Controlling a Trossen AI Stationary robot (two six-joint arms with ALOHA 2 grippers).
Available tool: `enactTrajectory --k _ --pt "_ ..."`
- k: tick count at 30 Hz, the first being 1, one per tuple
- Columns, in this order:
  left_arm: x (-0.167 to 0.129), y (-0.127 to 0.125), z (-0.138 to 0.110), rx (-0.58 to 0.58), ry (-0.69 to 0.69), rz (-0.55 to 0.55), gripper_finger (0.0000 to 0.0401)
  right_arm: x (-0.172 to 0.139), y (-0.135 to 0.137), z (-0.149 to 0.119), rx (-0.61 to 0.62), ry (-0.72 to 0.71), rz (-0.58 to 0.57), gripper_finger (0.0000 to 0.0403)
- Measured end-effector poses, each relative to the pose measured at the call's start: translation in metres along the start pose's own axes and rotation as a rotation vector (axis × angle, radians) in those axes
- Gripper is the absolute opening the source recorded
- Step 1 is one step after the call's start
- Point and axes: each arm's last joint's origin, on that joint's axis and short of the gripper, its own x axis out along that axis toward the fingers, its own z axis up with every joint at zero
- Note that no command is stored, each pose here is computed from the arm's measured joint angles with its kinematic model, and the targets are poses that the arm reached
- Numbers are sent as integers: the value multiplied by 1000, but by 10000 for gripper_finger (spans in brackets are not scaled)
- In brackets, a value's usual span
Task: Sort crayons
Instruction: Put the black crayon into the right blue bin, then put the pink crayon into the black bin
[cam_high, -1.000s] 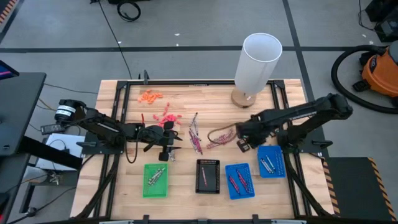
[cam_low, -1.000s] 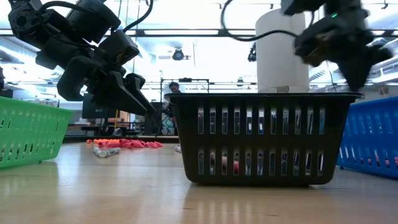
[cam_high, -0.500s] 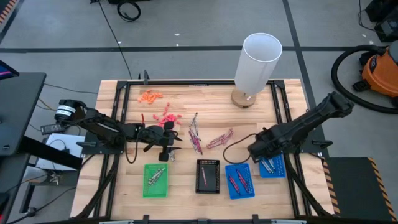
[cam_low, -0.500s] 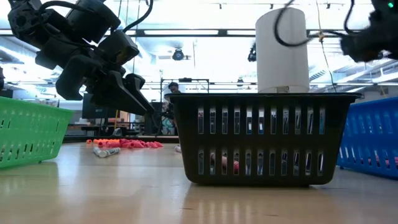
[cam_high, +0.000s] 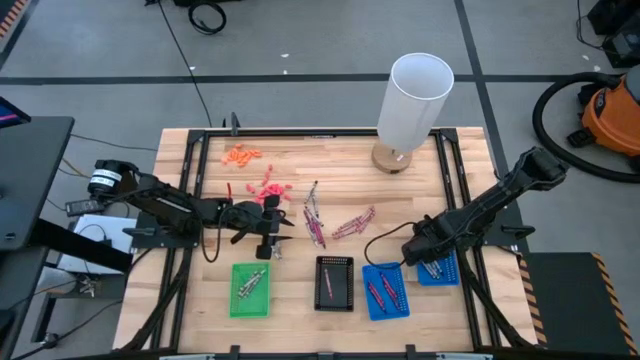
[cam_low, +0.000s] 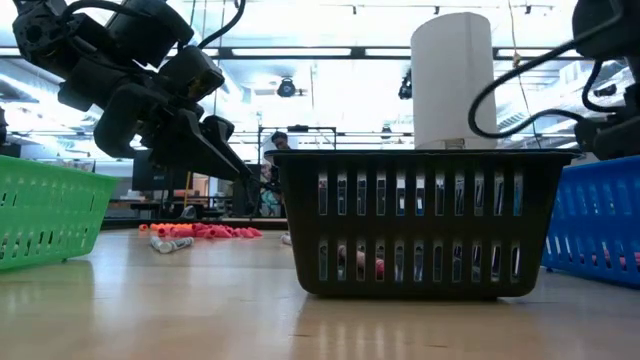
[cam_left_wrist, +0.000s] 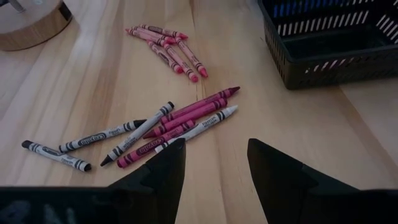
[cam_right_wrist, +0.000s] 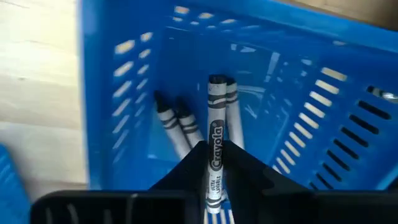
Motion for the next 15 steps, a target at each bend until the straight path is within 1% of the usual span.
enactTrajectory --k 4,10,13,15 --pt "0 0 0 0 1 0 185 -4 1 -2 -15 22 -4 85" --pt "0 0 0 8 0 0 185 -39 6 -7 -14 19 3 106" --pt "0 0 1 25 -6 1 185 -64 9 -8 -9 -84 29 108" --pt "0 0 1 25 -12 2 185 -79 14 -8 -22 -190 88 108"
